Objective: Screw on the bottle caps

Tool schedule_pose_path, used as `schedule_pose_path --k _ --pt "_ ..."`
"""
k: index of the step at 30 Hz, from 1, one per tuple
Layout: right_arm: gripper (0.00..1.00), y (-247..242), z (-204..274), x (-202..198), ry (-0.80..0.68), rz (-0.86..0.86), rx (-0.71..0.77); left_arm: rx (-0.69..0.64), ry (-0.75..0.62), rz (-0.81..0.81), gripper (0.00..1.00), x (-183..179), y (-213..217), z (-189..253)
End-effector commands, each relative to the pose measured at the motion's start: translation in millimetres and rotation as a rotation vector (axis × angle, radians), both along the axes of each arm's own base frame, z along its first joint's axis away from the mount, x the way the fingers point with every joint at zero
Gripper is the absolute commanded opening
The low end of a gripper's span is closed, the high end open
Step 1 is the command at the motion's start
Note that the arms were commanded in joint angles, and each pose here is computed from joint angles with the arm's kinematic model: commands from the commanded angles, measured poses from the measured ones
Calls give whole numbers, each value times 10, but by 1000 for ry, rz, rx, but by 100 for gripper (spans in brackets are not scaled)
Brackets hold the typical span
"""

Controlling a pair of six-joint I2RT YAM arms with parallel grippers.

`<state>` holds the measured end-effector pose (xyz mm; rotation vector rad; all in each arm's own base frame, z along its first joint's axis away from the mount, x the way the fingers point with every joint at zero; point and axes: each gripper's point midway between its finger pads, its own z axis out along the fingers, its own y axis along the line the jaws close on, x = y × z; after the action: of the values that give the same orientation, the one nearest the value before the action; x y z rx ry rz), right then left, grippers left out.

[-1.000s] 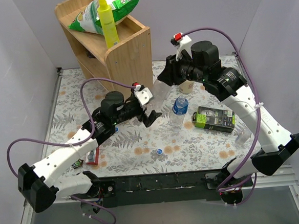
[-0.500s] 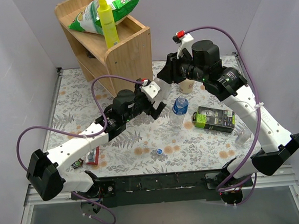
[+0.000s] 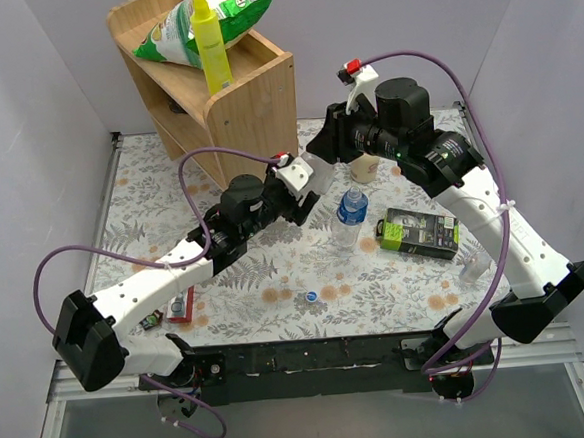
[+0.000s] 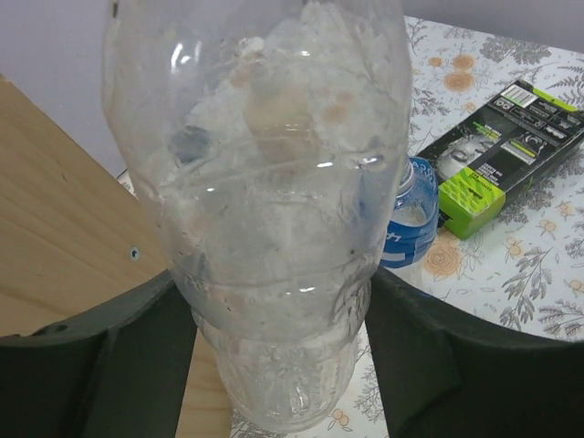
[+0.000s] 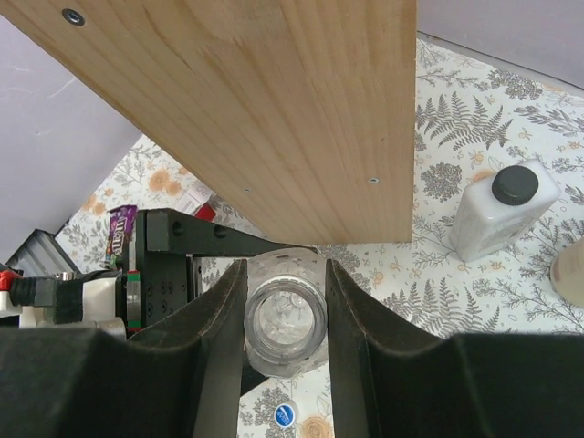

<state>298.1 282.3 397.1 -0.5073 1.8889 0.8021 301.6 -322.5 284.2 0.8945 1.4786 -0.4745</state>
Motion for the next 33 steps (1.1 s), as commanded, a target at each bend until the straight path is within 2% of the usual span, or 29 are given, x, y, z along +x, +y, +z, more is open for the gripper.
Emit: schedule_pose_path --k 1,5,6,7,8,9,12,16,17,19,22,24,27,29,30,33 --pt "1 33 230 -42 -54 28 63 -36 -42 50 57 99 -1 168" --pt "2 41 218 -111 -105 98 17 -28 -43 0 29 12 -13 144" --pt "26 -4 262 -138 -128 108 9 -28 -47 -4 26 -12 30 159" --pt "42 -34 254 -196 -144 148 -12 -26 -45 -4 24 -26 62 157" --pt "56 -32 334 -321 -222 250 -42 -12 -29 -10 24 -58 103 111" --pt "74 -138 426 -403 -247 249 -46 0 -11 -37 24 -102 130 40" --pt "85 -472 559 -528 -390 206 -117 44 27 -117 26 -326 225 -84" --pt "88 -622 321 -742 -500 293 -230 78 84 -233 24 -705 346 -212" --pt "87 -629 135 -795 -476 343 -274 104 110 -256 22 -803 392 -290" --pt "77 -593 -264 -843 -450 459 -354 142 117 -282 16 -909 478 -406" --pt "78 -539 -773 -888 -400 609 -434 208 111 -309 5 -1118 694 -577" --pt "77 -430 -963 -907 -390 673 -462 214 112 -303 3 -1263 857 -600" --pt "68 -305 -1331 -873 -357 765 -540 233 161 -288 0 -1427 1063 -699" --pt "68 -318 -1612 -1000 -359 924 -580 259 257 -246 0 -1485 1197 -788" --pt "85 -293 -1761 -1090 -348 992 -588 271 285 -224 0 -1484 1249 -819" --pt "87 -205 -2218 -1252 -422 1120 -662 264 324 -181 0 -1535 1387 -876"
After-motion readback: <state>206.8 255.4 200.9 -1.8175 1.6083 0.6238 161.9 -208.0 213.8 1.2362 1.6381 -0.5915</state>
